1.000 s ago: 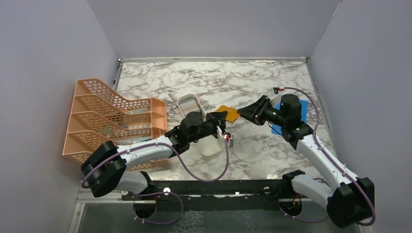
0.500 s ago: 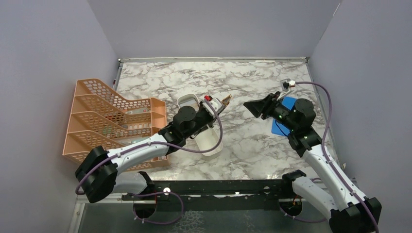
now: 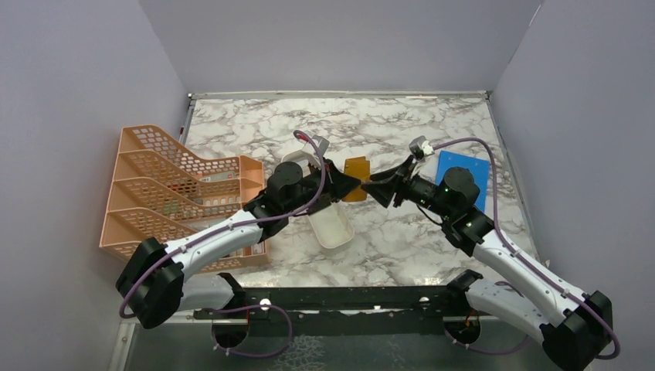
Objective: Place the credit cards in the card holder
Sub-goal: Adjust the card holder.
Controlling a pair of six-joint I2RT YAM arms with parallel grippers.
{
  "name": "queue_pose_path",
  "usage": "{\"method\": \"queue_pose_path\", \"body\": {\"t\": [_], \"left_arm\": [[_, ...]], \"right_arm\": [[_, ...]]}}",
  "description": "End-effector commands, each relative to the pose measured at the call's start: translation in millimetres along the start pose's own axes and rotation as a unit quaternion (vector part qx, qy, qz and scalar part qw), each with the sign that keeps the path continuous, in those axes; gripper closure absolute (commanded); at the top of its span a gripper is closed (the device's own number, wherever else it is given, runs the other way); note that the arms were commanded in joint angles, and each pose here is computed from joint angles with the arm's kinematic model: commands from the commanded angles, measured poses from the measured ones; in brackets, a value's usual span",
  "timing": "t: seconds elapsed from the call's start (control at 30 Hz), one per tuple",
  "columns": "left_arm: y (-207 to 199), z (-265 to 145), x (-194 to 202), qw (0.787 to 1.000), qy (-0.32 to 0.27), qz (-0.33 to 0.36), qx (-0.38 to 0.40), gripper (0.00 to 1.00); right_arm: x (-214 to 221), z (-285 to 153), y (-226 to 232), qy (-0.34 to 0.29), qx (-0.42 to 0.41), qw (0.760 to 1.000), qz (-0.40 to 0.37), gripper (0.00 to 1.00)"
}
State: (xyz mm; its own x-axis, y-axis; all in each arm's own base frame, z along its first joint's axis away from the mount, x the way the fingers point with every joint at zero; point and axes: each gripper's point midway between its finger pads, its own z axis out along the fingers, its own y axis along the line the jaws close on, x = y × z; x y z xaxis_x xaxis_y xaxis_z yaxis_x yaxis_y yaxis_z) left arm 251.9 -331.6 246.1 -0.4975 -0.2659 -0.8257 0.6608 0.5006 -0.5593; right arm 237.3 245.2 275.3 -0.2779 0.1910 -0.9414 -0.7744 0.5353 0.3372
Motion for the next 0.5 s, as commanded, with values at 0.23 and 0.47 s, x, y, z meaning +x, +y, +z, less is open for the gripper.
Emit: {"method": "queue_pose_path", "body": {"t": [0.23, 0.47], "left_arm": [[-50.8, -5.7, -5.9, 0.987, 0.052, -0.106, 0.109, 1.0], [-67.3, -5.2, -4.6, 0.977, 0.084, -0.133, 0.147, 0.98]], "right_arm": [[21.3, 2.7, -13.5, 0.018, 0.026, 0.997, -0.067, 0.49], [32.4, 0.0, -13.8, 0.039, 0.016, 0.995, -0.091, 0.48]]}}
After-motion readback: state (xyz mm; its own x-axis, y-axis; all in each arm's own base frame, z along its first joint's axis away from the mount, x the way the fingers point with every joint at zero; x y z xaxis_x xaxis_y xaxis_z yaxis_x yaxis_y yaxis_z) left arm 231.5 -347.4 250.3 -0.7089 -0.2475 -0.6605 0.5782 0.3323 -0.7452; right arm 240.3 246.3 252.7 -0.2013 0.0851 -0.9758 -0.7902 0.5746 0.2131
